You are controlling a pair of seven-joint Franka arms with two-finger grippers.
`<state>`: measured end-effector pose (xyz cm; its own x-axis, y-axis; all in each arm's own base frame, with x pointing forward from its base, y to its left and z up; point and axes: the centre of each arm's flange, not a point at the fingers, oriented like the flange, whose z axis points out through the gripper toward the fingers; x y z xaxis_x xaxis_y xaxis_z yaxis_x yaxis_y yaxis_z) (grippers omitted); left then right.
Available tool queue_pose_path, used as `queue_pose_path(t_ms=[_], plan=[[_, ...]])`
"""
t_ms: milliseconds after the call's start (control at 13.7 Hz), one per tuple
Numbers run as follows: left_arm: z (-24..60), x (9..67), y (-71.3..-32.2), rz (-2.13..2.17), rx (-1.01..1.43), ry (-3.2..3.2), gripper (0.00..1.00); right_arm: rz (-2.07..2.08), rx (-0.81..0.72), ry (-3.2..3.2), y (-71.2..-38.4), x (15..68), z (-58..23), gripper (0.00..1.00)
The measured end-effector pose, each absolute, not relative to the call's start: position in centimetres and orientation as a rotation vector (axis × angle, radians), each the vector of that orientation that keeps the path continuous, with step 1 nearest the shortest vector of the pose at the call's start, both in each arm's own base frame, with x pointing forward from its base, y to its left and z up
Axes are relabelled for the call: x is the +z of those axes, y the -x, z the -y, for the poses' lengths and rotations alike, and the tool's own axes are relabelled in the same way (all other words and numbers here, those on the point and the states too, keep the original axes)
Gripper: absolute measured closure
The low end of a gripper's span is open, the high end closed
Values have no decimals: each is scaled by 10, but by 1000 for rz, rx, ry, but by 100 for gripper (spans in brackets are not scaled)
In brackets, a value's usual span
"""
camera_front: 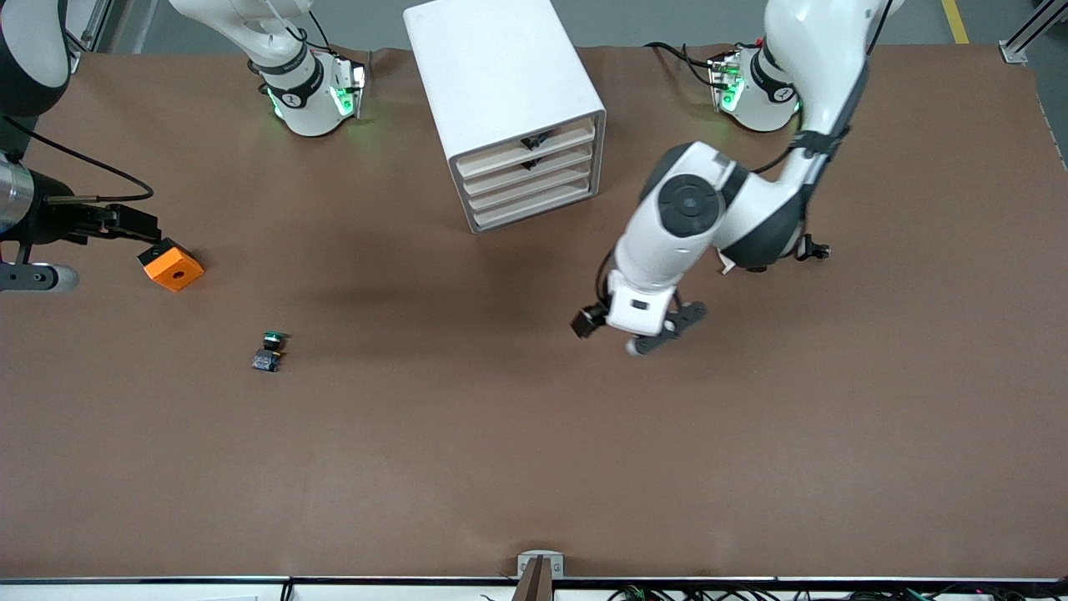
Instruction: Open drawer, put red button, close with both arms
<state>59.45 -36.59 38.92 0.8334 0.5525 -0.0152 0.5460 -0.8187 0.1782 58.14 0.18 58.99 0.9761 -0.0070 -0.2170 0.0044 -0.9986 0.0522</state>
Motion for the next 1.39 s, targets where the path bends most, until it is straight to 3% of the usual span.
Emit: queue_pose_path(t_ms=[220, 659, 1390], plan=[[281, 445, -622, -822, 104, -2879, 0, 17, -325, -3073, -581, 594, 4, 0], [133, 546, -626, -540, 132, -3026, 0, 46, -333, -3106, -570, 624, 11, 0], [70, 652, -545, -95, -35, -3170, 0, 94, -145, -3144, -536, 646, 27, 0]])
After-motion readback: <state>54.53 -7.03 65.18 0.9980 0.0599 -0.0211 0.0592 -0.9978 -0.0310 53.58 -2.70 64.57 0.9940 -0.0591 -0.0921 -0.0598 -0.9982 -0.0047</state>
